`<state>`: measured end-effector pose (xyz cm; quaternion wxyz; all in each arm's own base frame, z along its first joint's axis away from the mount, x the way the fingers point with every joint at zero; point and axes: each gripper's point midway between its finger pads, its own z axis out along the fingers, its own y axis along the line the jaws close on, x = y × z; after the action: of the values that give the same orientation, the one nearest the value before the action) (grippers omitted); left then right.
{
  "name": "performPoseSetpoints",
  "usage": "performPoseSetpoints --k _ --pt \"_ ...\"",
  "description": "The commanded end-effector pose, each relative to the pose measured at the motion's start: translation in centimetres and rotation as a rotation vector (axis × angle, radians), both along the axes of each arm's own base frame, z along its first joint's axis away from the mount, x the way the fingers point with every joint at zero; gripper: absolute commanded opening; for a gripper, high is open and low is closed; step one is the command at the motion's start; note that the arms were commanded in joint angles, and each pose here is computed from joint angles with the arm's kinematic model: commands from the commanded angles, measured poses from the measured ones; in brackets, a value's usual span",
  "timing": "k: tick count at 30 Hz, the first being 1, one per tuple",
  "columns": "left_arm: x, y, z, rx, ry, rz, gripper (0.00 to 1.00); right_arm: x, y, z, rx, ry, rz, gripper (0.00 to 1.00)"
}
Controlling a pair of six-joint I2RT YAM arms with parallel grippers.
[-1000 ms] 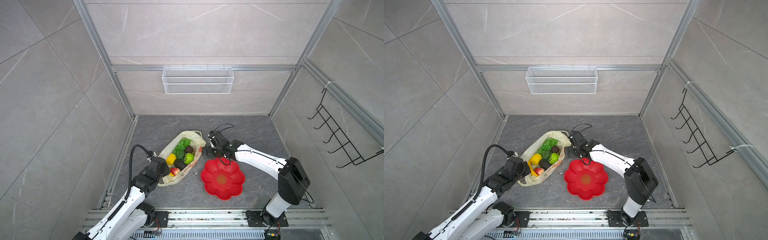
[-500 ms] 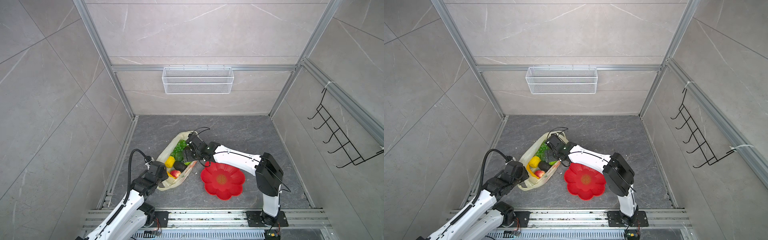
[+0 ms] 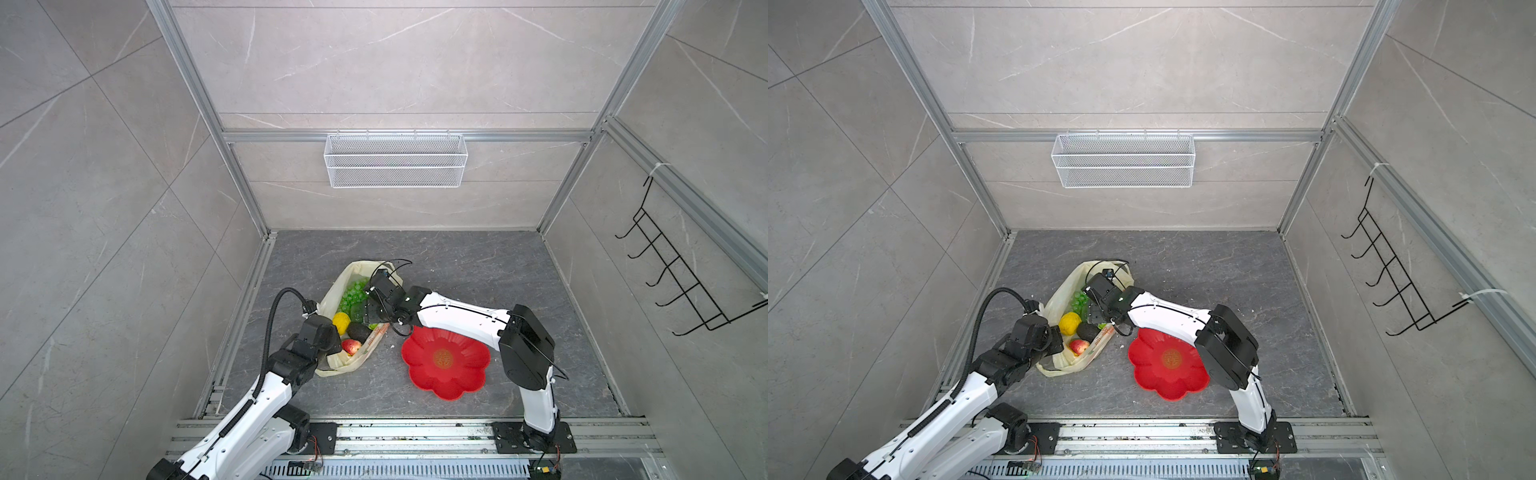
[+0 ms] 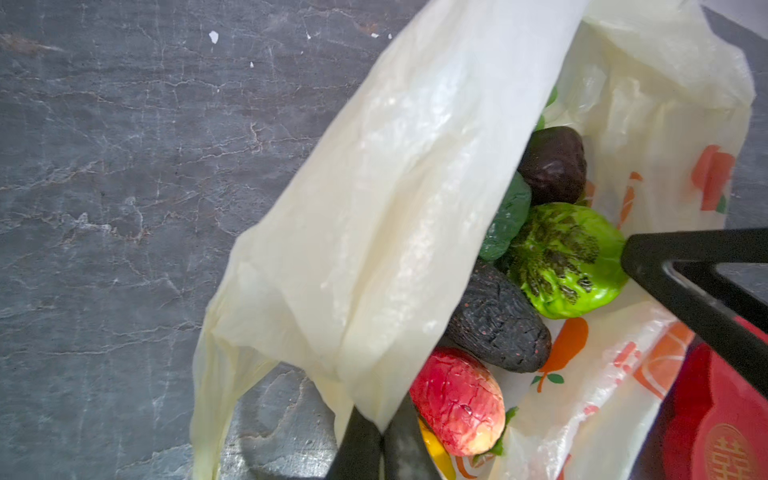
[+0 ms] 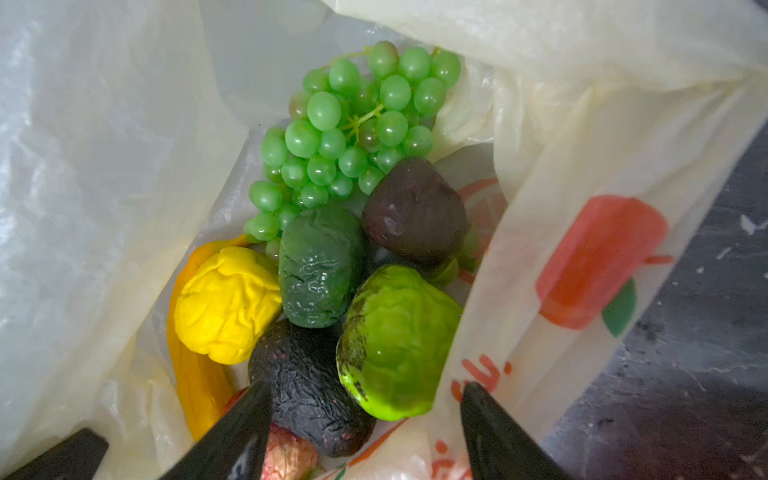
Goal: Take the fake fruits out of the plastic bag
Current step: 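Lower the right gripper into the bag and grasp the light green fruit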
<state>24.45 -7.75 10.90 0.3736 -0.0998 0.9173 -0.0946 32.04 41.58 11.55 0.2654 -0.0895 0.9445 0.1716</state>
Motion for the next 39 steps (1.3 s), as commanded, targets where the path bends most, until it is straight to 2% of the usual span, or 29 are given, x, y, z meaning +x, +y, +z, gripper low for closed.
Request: performPoseSetpoints --k 1,7,15,19,25,31,39 --pt "0.4 -0.9 0.7 -0.017 -0.049 -0.053 0.0 -0.1 0.9 1.8 -0.007 -0.054 -0.002 0.75" --pt "0.6 -1.0 0.5 -0.016 -0.041 -0.054 0.0 0.2 1.8 -0.1 -0.02 -0.02 -0.009 0.76" --pt "0.4 -0.8 0.1 -0.03 -0.018 -0.025 0.0 0.8 0.0 -2.5 -0.132 0.01 -0.085 0.81" --pt "-0.4 -0.2 -1.1 -0.061 0.042 0.051 0.0 0.2 -0.8 -3.1 -0.141 0.026 -0.1 0.83" --pt "-1.8 2.1 -1.7 -0.045 0.084 0.186 0.0 -0.3 -1.4 -4.1 -0.145 0.044 -0.107 0.86" --pt "-1.8 1.5 -2.3 -0.051 0.117 0.171 0.0 -0.1 -1.4 -4.3 -0.145 0.038 -0.114 0.88" --pt "-1.6 1.4 -2.0 -0.056 0.101 0.16 0.0 0.6 -1.0 -6.1 -0.116 0.083 -0.113 0.87"
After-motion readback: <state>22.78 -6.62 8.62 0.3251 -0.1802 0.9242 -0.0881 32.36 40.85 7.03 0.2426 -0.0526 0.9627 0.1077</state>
